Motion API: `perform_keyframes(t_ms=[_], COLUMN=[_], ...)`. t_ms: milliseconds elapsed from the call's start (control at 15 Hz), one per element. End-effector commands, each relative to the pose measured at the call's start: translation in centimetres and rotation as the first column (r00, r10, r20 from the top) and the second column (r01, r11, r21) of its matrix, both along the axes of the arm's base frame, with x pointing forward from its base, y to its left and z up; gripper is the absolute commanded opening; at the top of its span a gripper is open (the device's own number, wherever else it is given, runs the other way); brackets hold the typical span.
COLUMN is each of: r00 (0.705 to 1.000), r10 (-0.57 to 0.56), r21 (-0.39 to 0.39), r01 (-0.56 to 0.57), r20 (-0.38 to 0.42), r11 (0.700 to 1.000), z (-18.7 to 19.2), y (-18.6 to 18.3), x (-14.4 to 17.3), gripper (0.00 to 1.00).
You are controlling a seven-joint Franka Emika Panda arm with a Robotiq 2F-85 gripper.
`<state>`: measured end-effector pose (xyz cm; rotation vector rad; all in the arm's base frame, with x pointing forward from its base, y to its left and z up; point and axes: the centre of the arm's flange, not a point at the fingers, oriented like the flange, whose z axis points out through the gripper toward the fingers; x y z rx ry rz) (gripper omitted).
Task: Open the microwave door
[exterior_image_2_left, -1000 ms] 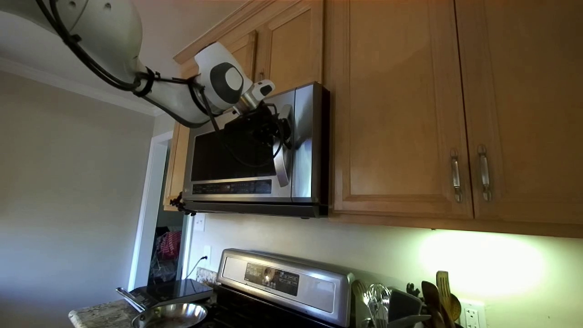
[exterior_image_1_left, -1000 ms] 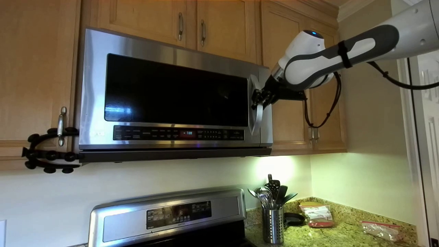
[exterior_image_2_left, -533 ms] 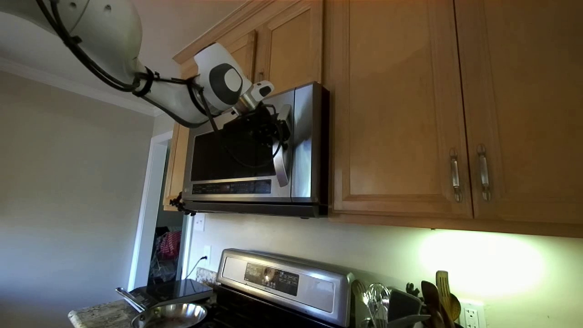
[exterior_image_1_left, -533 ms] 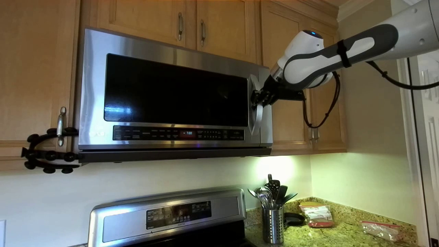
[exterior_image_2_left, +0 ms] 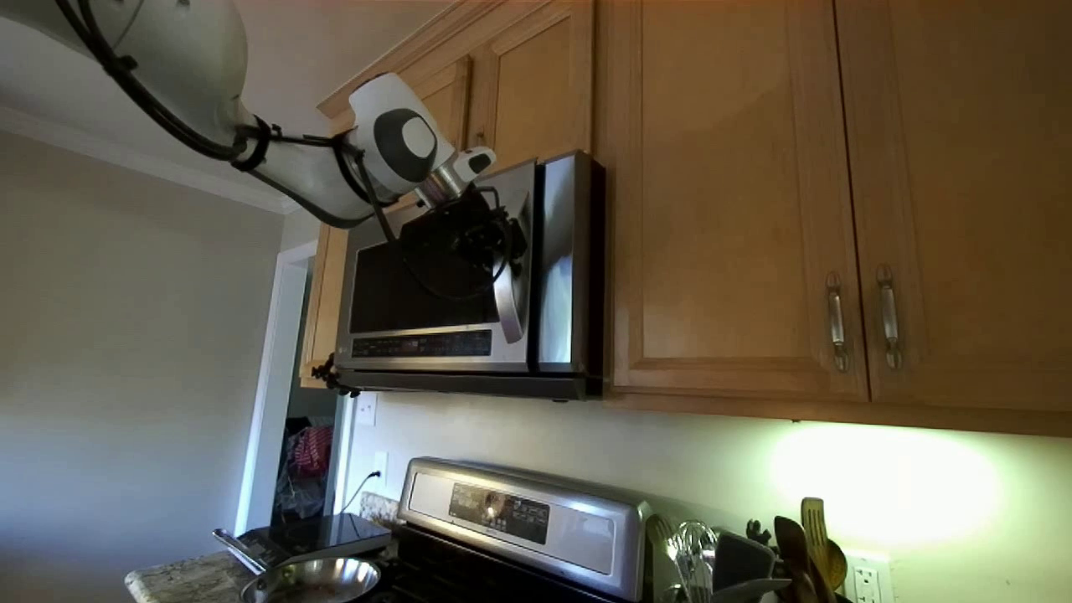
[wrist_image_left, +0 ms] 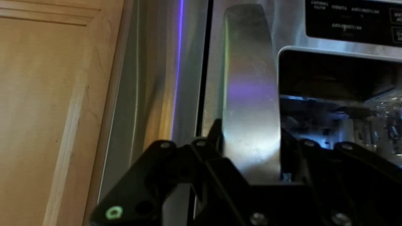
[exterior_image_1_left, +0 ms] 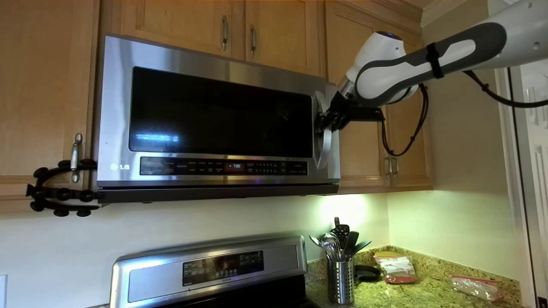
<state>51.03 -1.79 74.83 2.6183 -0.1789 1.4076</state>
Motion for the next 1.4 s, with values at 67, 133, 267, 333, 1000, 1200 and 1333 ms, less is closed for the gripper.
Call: perform_keyframes(t_ms=[67,133,267,333,1000,1200,1333], r00=[0.989,0.987,0.978,0.975,0.776,0.694,0.658], r10=[-0.003,0.002,0.001,0.005,0.143,0.236,0.258], r21=[-0.056,-0.053,-0.051,-0.037,0.147,0.271,0.311], r01=[-0.006,-0.011,-0.012,-0.013,-0.065,-0.061,-0.038], r20=[-0.151,-0.161,-0.207,-0.224,-0.614,-0.681,-0.708], r11=[0.998,0.999,0.999,0.999,0.987,0.961,0.95], z=[0.3,0.5,0.6,0.7,-6.7,-10.5,-12.6], y=[3.9,4.4,5.1,5.3,4.1,2.9,2.7], x=[-6.2,-7.0,-8.3,-8.7,-9.9,-9.8,-10.0], gripper=[0.04,0.04,0.38,0.36,0.96,1.0,1.0])
